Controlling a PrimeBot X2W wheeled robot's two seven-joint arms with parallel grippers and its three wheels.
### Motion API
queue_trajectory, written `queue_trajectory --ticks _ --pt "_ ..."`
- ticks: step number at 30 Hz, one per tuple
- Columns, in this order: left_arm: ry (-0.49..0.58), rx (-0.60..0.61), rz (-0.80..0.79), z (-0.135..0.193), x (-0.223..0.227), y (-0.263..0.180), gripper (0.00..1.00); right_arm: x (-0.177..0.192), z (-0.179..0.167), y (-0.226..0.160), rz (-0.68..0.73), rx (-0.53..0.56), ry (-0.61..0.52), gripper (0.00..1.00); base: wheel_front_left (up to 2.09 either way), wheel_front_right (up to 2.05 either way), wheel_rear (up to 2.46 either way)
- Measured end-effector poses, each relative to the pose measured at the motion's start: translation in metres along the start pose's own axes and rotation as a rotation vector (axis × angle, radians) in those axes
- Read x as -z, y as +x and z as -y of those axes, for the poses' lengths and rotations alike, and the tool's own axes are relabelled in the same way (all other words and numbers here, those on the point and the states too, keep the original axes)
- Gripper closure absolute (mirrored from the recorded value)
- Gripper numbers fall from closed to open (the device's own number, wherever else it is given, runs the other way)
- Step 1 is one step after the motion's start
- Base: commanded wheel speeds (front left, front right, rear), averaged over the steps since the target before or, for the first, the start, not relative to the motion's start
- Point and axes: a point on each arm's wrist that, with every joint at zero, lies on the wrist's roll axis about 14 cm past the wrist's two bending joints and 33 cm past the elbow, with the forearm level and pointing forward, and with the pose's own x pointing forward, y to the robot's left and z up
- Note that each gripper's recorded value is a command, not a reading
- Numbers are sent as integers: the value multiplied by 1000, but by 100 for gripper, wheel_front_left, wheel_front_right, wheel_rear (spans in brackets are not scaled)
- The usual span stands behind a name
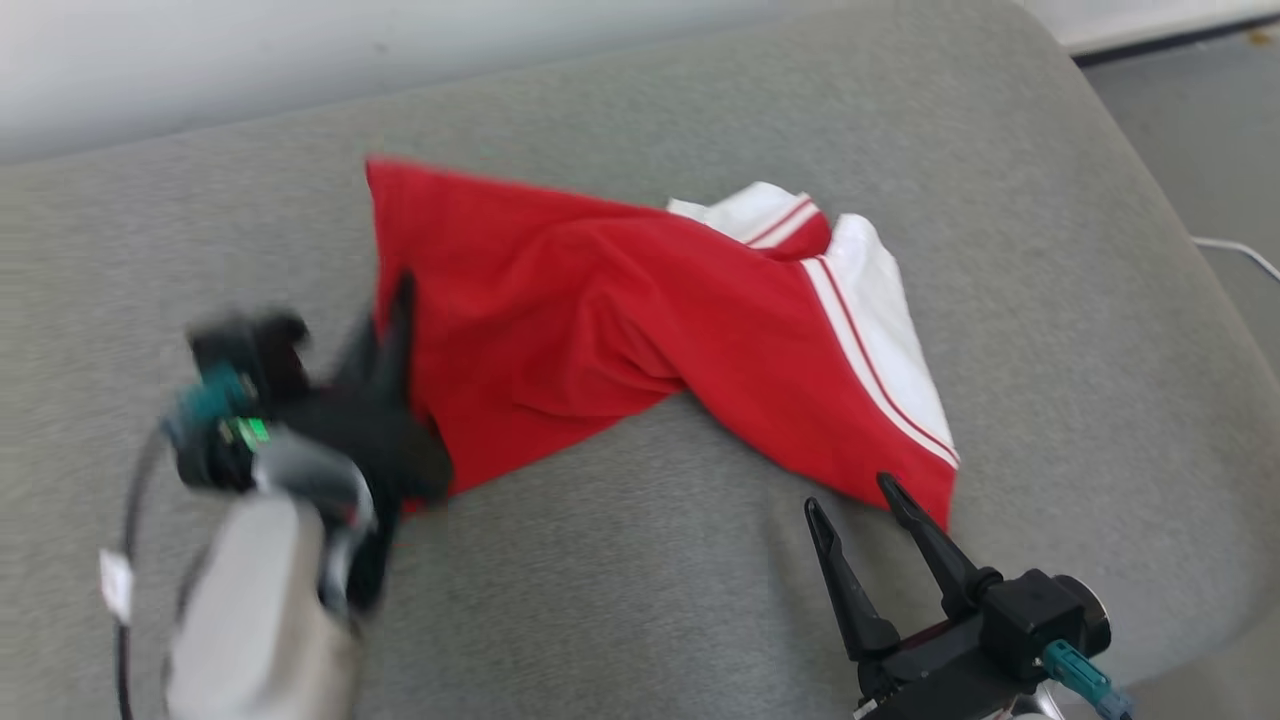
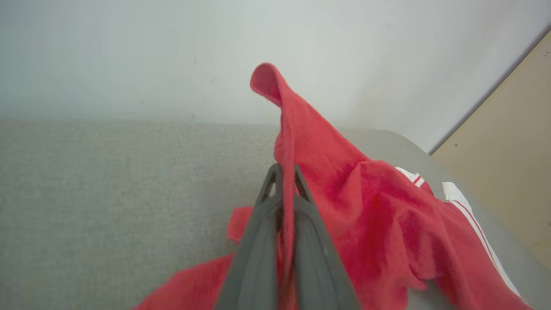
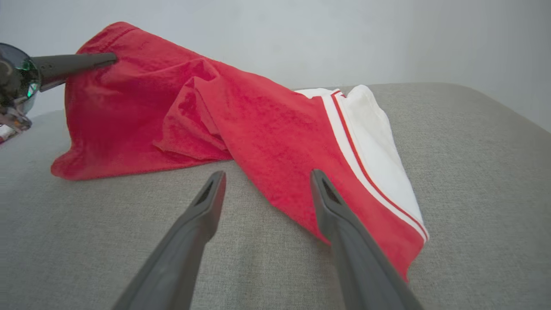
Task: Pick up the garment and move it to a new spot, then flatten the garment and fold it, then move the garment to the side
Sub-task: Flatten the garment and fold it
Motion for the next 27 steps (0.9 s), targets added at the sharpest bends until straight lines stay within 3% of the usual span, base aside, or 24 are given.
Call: queue_trajectory --ticks 5,13,23,24,25,27 --pt "13 -9 -7 -2 18 -64 100 -2 -17 4 4 -53 7 0 0 0 0" --pt "-32 -161 1 -22 27 -153 100 -12 -39 2 27 -113 19 0 0 0 0" --pt "-27 -256 -107 -31 63 -204 98 -26 -61 -1 65 -174 20 0 0 0 0" --pt "-35 -268 -126 -33 69 -208 33 -27 -62 -1 68 -177 22 0 0 0 0" --pt "-41 -279 -145 -35 75 -212 0 -28 -62 -2 71 -179 24 0 0 0 0" --pt "-47 -295 -159 -39 80 -219 0 -30 -63 -3 77 -179 23 0 0 0 0"
